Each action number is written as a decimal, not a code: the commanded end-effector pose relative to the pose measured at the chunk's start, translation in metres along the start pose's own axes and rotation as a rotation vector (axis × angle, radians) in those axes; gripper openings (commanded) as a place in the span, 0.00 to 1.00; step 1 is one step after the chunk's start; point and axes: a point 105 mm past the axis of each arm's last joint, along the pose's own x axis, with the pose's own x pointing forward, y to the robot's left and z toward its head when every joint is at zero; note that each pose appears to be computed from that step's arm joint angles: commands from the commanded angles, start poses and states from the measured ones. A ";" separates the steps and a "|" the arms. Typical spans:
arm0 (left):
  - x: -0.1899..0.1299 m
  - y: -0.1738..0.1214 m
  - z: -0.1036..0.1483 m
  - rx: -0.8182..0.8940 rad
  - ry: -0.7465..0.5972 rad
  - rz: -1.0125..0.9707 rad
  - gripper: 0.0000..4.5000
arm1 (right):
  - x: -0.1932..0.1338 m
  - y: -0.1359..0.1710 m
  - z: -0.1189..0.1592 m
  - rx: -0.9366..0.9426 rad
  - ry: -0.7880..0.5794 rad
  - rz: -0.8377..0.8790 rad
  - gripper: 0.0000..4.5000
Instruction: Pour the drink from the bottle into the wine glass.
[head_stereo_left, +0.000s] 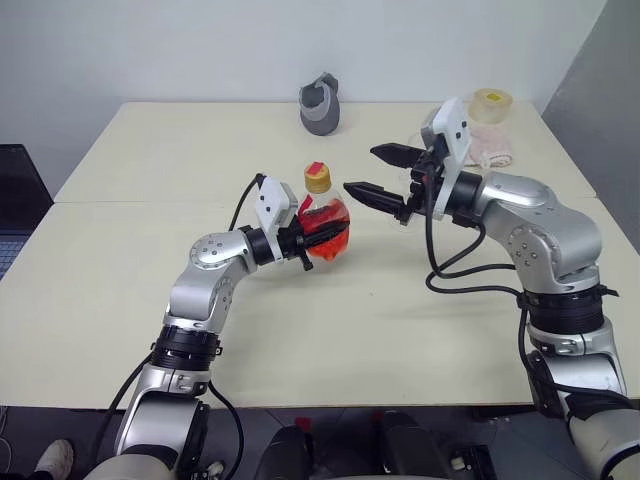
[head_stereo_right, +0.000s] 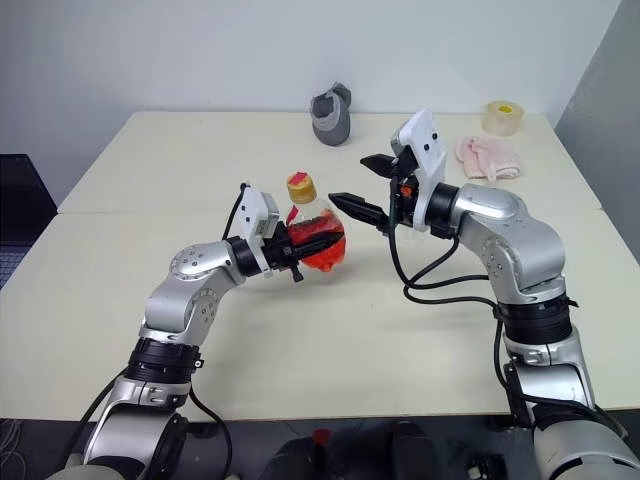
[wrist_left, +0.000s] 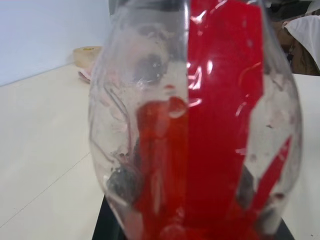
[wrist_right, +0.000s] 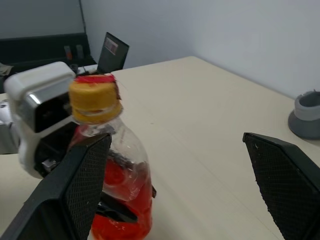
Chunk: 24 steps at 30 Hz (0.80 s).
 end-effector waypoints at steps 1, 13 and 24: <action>0.001 0.001 0.022 0.052 -0.066 -0.003 0.21 | -0.004 0.010 0.018 -0.024 -0.065 0.065 1.00; 0.006 0.000 0.021 0.052 -0.068 -0.019 0.21 | 0.041 0.026 0.031 -0.036 -0.150 0.098 1.00; 0.007 -0.001 0.022 0.053 -0.073 -0.021 0.21 | 0.052 0.008 0.030 -0.072 -0.145 0.018 1.00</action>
